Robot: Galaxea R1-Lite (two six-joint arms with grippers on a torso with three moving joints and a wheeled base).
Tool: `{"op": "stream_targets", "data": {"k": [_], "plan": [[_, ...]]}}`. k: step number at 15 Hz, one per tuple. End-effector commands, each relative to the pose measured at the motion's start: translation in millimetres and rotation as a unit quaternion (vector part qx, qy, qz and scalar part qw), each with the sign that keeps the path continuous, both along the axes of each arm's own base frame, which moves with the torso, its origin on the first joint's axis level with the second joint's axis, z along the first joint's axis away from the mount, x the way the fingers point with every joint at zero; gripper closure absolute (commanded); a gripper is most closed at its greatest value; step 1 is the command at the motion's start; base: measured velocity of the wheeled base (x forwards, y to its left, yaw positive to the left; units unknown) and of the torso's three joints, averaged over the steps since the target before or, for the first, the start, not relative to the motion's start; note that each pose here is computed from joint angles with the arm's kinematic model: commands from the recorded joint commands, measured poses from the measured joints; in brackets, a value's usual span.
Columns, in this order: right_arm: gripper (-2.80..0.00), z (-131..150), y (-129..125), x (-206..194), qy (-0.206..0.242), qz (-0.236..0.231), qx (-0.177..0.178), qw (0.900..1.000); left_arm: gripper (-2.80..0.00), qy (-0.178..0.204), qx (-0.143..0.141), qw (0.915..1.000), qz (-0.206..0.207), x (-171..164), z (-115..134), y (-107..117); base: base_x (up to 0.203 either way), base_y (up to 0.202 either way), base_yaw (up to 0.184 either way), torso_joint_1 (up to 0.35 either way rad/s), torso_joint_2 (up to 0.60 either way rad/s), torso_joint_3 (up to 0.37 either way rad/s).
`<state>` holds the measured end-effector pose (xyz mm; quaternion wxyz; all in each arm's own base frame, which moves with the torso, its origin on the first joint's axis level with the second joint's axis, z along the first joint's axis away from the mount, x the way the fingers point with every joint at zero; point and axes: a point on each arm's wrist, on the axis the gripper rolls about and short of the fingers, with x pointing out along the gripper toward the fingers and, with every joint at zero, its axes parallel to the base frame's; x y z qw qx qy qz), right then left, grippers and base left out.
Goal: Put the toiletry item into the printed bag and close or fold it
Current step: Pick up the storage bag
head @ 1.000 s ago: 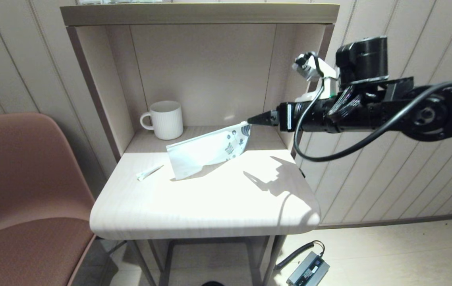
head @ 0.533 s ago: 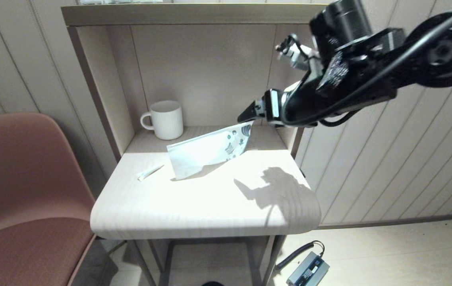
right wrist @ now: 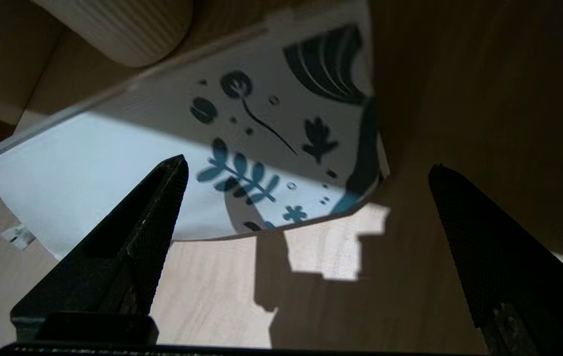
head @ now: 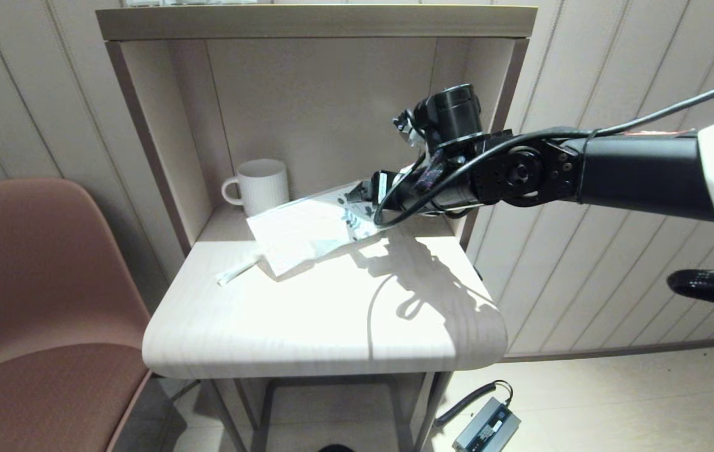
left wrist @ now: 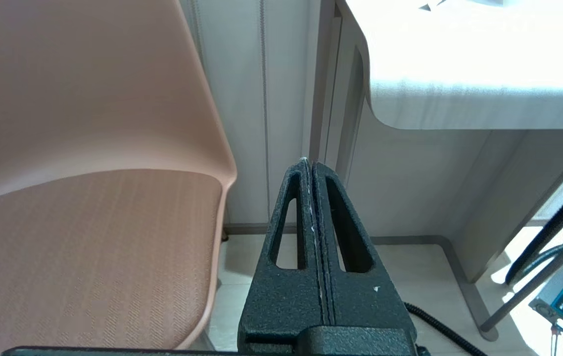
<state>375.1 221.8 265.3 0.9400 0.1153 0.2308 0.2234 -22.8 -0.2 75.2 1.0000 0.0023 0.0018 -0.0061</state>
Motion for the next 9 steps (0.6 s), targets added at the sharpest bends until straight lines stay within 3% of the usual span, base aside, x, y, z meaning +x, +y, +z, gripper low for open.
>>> {"op": "stream_targets", "data": {"k": [1, 6, 9], "plan": [[-2.8, -8, 1, 5, 0.008, -0.011, -0.004, 1.0, 0.0, 0.0, 0.0, 1.0, 0.0, 0, 0, 0, 0.0, 0.0, 0.0, 0.0, 0.0, 0.0], [-2.8, -13, -5, 12, 0.015, -0.024, -0.003, 1.0, 0.0, 0.0, 0.0, 1.0, 0.0, 0, 0, 0, 0.0, 0.0, 0.0, 0.0, 0.0, 0.0], [-2.8, -47, 5, 29, 0.038, -0.022, -0.016, 0.999, 0.0, 0.0, 0.0, 1.0, 0.0, 0, 0, 0, 0.0, 0.0, 0.0, 0.0, 0.0, 0.0]]}}
